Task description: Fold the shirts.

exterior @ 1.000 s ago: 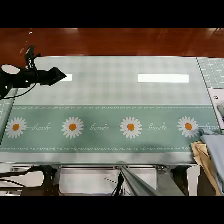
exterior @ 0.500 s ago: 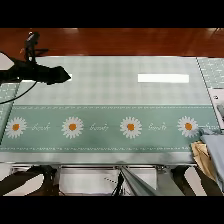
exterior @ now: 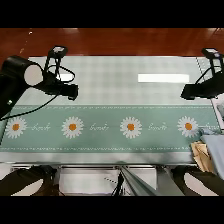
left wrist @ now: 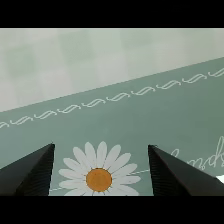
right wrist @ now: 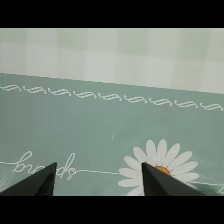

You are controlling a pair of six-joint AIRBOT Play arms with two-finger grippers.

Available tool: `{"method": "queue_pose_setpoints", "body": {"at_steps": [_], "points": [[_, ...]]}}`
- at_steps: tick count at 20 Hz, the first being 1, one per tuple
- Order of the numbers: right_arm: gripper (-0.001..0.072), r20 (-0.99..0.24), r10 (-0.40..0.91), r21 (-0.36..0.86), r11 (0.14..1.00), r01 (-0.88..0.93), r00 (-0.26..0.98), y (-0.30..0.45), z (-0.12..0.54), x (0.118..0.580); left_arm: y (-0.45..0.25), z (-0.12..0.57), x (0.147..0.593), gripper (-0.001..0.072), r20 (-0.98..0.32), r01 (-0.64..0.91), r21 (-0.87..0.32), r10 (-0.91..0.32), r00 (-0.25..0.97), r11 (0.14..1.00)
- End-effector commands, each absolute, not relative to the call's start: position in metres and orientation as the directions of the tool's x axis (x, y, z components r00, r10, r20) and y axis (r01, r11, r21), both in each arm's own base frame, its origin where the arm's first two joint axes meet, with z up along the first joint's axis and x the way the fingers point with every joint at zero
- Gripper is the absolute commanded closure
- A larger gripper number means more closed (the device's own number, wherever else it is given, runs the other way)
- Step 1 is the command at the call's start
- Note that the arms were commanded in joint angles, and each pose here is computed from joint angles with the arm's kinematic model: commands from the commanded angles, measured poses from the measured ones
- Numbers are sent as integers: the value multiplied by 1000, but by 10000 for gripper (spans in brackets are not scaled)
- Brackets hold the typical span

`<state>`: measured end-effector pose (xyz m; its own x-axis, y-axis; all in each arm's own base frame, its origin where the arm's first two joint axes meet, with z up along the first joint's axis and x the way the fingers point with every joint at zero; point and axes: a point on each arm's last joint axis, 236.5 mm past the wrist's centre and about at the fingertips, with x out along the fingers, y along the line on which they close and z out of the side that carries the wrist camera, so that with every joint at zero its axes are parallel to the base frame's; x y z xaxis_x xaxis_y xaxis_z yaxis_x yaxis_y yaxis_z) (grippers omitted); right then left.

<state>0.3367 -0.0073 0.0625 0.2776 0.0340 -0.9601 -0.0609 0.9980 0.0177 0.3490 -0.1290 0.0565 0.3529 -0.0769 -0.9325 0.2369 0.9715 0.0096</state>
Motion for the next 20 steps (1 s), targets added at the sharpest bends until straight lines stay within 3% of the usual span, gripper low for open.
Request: {"method": "queue_pose_setpoints", "body": {"at_steps": [1,20], "points": [[111,-962,14,-13,995,-96,274,3,54,344,-114,57,358,-12,-926,171,42,-26,377,984],[112,-959,18,-10,995,-96,284,4,55,347,-110,58,361,-9,-922,159,40,-25,385,987]]}}
